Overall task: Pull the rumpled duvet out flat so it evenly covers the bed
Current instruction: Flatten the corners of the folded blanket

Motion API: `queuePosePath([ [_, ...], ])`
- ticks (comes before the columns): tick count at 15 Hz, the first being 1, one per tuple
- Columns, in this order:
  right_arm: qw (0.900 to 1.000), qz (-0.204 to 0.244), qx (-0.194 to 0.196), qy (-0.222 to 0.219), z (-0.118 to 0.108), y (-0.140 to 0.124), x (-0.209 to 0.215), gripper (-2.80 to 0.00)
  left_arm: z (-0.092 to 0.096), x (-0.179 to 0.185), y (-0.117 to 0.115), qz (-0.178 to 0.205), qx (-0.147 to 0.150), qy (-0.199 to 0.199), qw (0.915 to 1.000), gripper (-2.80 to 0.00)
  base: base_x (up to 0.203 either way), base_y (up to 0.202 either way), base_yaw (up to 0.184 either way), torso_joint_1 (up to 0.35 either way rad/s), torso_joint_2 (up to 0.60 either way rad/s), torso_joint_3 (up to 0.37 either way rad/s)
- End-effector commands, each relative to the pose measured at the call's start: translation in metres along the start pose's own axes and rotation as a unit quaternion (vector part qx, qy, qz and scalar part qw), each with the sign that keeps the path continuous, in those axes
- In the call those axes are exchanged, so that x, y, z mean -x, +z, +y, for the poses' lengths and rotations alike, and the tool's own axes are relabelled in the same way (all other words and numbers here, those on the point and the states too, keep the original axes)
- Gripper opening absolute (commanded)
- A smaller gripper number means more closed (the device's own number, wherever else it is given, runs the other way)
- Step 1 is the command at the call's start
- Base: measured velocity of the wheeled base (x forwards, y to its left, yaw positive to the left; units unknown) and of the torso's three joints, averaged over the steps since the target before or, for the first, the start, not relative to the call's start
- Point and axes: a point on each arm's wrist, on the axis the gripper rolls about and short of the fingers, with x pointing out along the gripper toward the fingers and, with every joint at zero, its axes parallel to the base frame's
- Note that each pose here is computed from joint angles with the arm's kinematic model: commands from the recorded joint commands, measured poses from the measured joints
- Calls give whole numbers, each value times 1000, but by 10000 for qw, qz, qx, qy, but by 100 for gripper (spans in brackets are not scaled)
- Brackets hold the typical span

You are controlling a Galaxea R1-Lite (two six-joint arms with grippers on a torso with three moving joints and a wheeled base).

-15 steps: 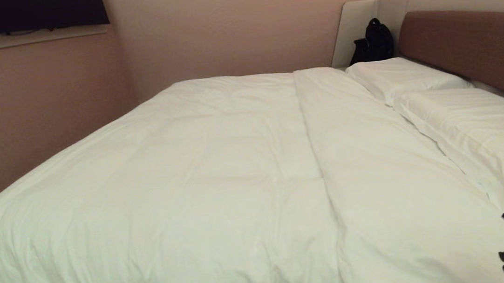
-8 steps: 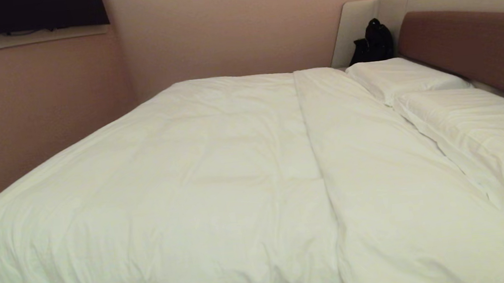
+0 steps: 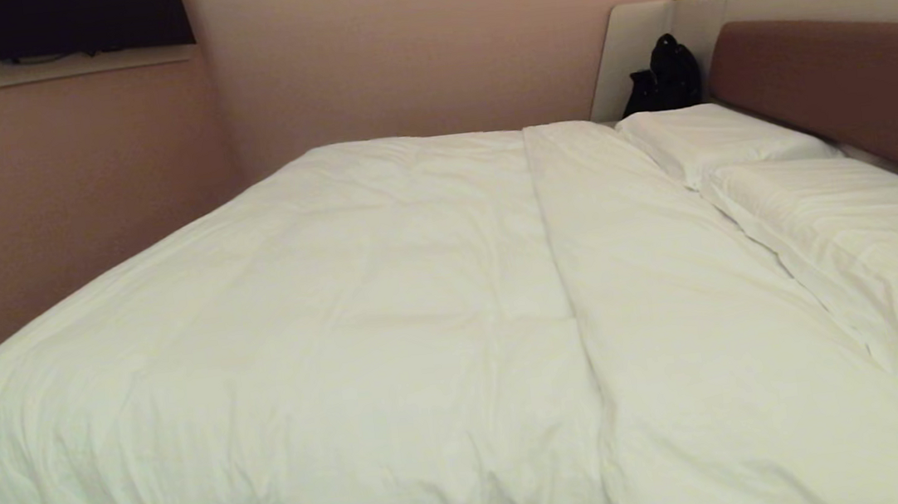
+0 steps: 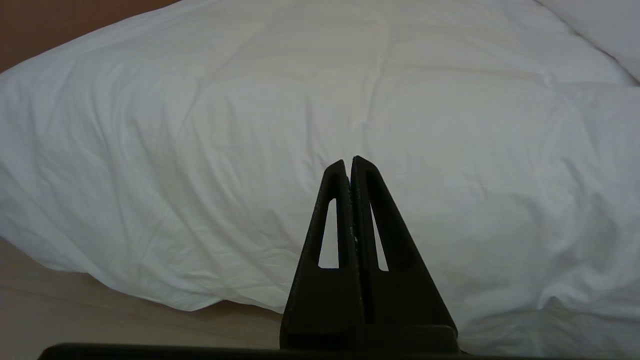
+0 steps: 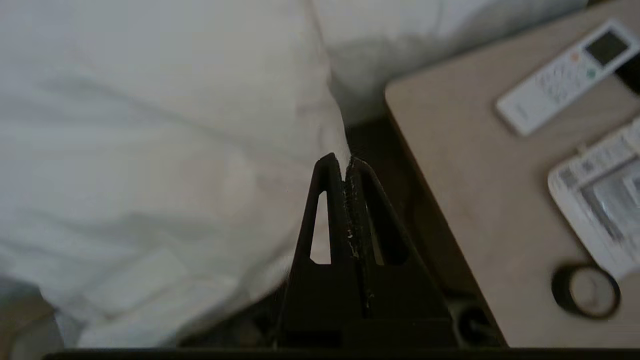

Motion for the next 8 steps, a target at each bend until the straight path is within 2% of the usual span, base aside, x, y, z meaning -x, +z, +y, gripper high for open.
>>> queuePosePath([
  [1, 9855, 1590, 507, -300, -1, -15, -4, -280, 0, 0, 0, -4, 0, 8, 10000, -280, 0, 0, 0, 0, 0, 0],
  [4, 9781, 2003, 547, -126, 9, 4, -15, -280, 0, 0, 0, -4, 0, 8, 10000, -280, 0, 0, 0, 0, 0, 0],
  [8, 9719, 2276, 597, -79, 28, 26, -45, -280, 0, 0, 0, -3, 3, 1, 10000, -280, 0, 0, 0, 0, 0, 0],
])
